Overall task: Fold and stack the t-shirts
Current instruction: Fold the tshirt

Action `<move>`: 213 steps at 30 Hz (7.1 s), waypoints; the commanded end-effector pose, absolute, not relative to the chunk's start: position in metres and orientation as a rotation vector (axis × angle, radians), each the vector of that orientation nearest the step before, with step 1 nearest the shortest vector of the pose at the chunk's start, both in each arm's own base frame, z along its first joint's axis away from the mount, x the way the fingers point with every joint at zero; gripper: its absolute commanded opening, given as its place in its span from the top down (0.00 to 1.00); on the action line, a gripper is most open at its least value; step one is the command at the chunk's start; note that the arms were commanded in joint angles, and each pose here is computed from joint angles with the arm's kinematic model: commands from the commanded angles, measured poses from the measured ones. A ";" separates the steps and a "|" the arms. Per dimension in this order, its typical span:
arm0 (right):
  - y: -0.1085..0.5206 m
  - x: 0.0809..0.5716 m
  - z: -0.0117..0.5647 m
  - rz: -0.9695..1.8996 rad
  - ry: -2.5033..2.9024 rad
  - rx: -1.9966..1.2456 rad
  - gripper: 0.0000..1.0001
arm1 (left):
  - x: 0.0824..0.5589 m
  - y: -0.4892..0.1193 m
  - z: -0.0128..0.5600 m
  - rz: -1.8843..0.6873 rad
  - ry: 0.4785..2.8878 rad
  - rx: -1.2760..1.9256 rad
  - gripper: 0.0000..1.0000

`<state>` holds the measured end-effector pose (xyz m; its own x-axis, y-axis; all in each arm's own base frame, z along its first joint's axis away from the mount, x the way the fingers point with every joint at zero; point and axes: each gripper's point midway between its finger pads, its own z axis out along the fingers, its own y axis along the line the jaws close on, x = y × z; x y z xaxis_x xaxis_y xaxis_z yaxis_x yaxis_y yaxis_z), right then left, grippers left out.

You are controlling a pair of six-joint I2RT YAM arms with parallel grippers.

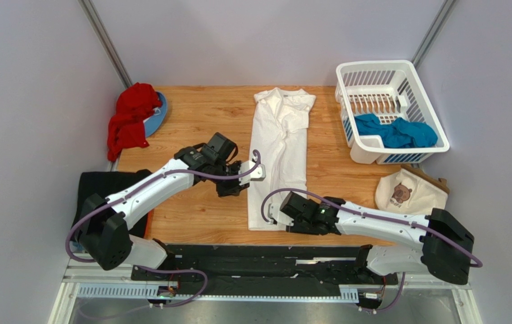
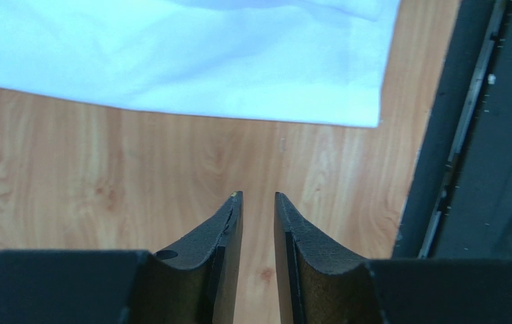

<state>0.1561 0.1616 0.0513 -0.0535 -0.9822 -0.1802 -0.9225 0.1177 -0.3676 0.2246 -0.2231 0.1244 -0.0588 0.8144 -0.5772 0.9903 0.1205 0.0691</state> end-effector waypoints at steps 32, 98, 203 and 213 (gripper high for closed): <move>0.178 0.163 0.040 -0.146 1.899 -1.855 0.45 | 0.136 -0.277 0.023 -0.877 2.223 1.985 0.53; 0.214 0.178 0.058 0.007 1.864 -1.810 0.26 | 0.144 -0.251 -0.010 -0.412 2.215 2.063 0.64; 0.208 0.196 0.124 -0.186 1.637 -1.736 1.00 | 0.213 -0.258 0.126 -0.496 1.908 1.658 1.00; 0.196 0.247 0.153 -0.269 1.659 -1.643 1.00 | 0.273 -0.255 0.144 -0.384 1.883 1.577 1.00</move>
